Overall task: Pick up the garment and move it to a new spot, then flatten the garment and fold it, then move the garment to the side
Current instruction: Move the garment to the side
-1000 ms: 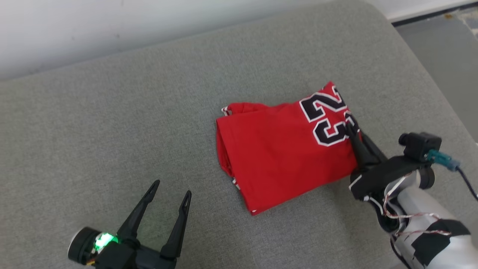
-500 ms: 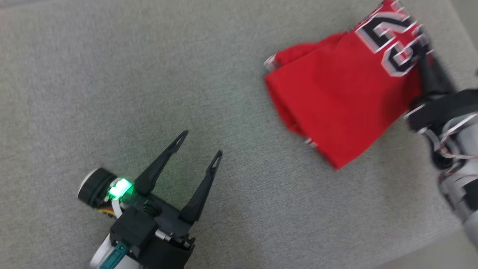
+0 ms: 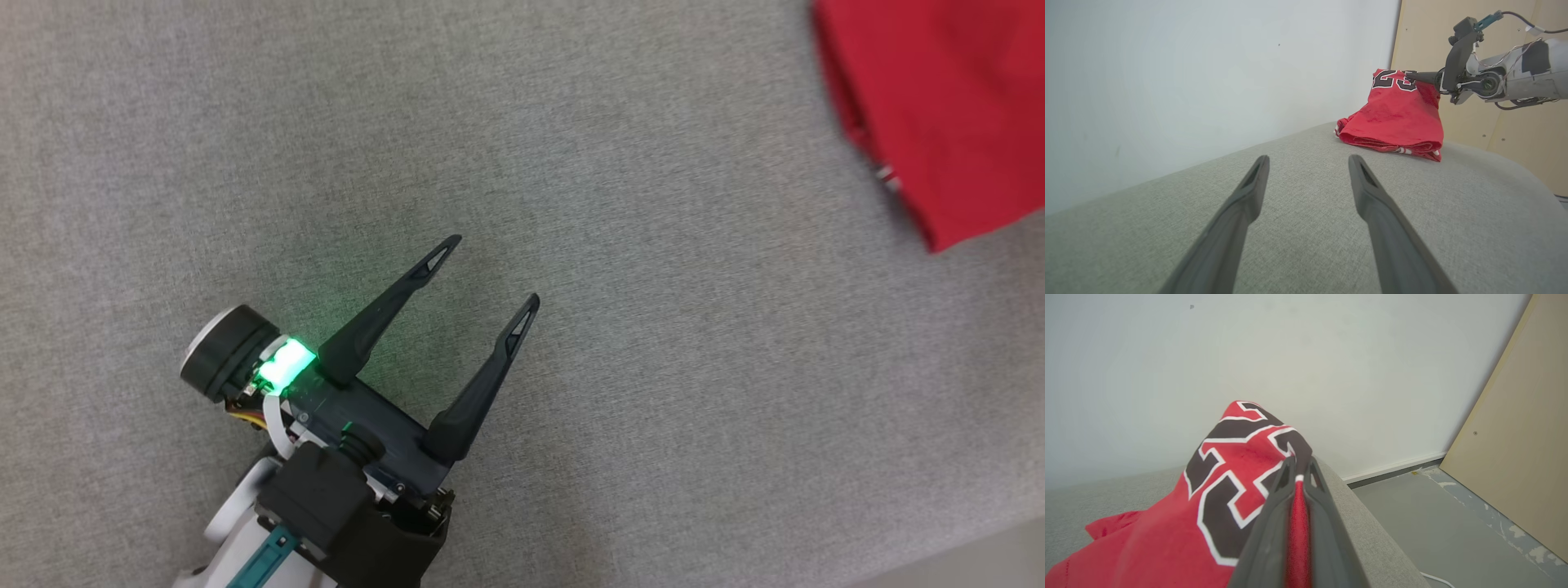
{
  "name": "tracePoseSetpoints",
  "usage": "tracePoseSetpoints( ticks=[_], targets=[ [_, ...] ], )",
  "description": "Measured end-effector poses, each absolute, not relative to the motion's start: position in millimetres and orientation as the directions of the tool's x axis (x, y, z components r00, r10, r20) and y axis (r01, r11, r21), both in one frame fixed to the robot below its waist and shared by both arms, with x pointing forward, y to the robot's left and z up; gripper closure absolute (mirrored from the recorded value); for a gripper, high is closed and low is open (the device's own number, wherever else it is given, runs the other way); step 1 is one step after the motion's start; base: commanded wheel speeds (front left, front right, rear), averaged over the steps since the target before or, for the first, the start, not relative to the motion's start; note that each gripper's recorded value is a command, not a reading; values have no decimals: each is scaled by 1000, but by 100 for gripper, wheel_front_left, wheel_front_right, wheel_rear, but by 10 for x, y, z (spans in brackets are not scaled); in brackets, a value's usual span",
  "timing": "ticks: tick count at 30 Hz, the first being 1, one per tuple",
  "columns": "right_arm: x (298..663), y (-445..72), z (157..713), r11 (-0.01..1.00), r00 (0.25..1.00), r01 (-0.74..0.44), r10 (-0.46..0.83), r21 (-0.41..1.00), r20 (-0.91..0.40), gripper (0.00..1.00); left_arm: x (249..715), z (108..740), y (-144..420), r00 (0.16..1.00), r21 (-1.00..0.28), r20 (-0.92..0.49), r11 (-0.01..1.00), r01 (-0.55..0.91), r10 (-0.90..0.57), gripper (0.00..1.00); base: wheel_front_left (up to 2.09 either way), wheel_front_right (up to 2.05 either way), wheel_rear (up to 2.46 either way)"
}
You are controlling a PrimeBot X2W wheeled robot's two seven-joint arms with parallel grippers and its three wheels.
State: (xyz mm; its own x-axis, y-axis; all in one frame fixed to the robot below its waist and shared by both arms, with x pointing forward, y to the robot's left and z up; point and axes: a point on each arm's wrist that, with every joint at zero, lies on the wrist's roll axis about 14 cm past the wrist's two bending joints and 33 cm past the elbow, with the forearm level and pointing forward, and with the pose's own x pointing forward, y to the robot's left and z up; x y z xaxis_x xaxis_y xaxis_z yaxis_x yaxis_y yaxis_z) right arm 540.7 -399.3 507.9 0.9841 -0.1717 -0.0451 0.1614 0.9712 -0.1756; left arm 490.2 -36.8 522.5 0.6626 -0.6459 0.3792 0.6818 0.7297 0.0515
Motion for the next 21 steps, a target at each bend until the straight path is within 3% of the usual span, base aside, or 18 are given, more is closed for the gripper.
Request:
tracePoseSetpoints(
  ticks=[12, 21],
  targets=[
    [5352, -4398, 4834, 927, 949, 270, -302, -259, -93, 100, 4974, 5103, -330, 668, 56, 368, 733, 678, -647, 0, 0, 0, 0],
    [5404, -4574, 4951, 881, 930, 332, -366, -336, -40, 100, 5001, 5111, -192, 690, 85, 357, 757, 648, -630, 0, 0, 0, 0]
  ],
)
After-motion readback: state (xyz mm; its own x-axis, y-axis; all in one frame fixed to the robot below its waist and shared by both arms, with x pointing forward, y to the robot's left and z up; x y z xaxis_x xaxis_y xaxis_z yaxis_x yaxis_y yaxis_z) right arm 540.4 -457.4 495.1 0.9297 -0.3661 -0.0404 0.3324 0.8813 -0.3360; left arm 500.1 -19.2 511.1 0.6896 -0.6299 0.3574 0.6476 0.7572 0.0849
